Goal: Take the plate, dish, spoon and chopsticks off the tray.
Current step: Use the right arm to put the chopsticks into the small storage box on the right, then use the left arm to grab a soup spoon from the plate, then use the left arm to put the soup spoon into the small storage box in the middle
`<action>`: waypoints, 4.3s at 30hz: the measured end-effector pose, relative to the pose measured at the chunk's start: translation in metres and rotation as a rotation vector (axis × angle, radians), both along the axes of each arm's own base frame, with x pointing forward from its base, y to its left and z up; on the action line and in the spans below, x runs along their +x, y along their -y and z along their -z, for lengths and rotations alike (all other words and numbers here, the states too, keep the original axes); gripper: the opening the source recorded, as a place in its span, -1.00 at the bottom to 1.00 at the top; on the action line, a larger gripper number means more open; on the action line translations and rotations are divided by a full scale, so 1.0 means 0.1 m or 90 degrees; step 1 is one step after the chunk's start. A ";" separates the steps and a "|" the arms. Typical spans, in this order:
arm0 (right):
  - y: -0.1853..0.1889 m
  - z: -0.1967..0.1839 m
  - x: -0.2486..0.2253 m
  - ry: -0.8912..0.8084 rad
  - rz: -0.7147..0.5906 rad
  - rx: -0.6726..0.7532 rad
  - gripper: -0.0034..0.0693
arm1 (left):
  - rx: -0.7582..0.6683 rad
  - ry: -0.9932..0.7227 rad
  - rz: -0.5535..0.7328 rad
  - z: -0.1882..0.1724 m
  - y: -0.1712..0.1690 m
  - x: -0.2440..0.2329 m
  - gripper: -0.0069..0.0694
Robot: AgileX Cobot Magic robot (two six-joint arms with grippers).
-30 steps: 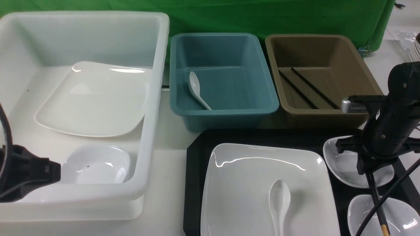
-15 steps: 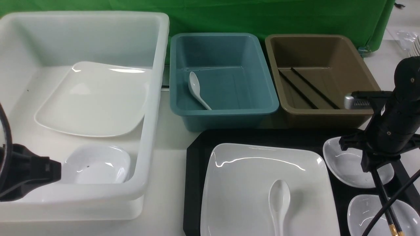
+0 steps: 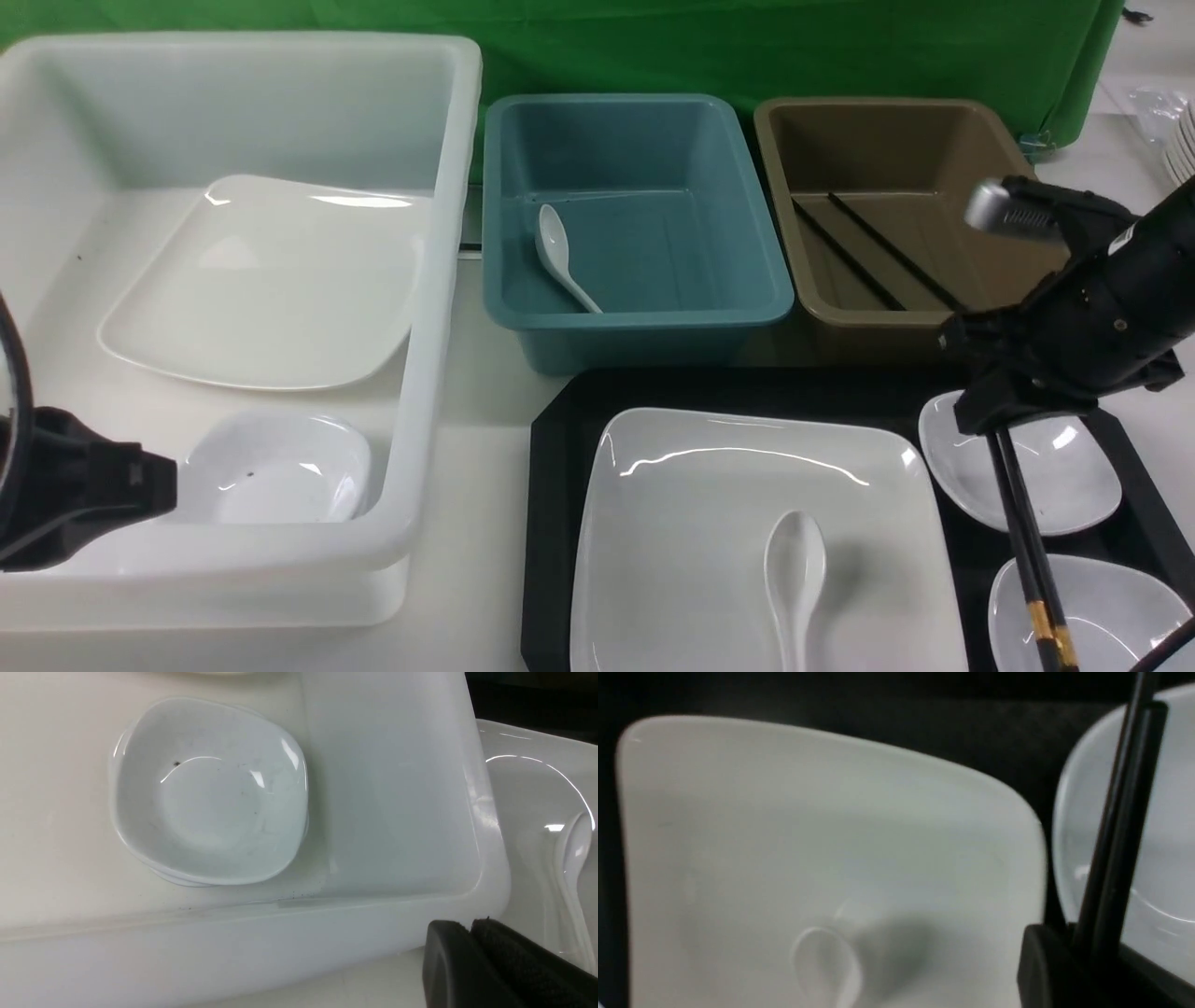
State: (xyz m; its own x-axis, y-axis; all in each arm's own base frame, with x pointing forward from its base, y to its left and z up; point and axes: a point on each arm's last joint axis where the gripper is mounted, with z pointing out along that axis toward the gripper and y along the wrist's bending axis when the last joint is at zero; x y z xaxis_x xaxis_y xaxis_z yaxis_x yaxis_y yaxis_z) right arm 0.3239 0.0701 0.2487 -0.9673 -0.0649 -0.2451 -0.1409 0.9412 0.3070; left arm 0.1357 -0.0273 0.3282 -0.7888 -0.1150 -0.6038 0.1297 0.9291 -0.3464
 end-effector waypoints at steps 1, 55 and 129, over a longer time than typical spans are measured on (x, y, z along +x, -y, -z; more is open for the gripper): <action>-0.01 -0.02 0.01 0.008 -0.004 0.010 -0.75 | -0.003 0.000 0.000 0.00 0.00 0.00 -0.74; 0.29 -1.51 0.44 0.198 -0.023 -0.093 -0.74 | -0.035 0.038 0.160 -0.36 0.39 0.08 -0.82; 0.62 -1.15 -1.71 0.217 0.066 -0.273 -0.20 | 0.111 0.009 0.167 -0.11 2.36 2.28 -0.60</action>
State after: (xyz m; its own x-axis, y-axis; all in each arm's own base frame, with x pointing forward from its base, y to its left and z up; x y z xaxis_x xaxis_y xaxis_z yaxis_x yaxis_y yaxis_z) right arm 0.1529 0.0085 0.3633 -0.8443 -0.1367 -0.5181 -0.0658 0.9861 -0.1529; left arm 0.3638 -0.2628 0.3396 -0.7692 0.1976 -0.6077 0.3762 0.9088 -0.1806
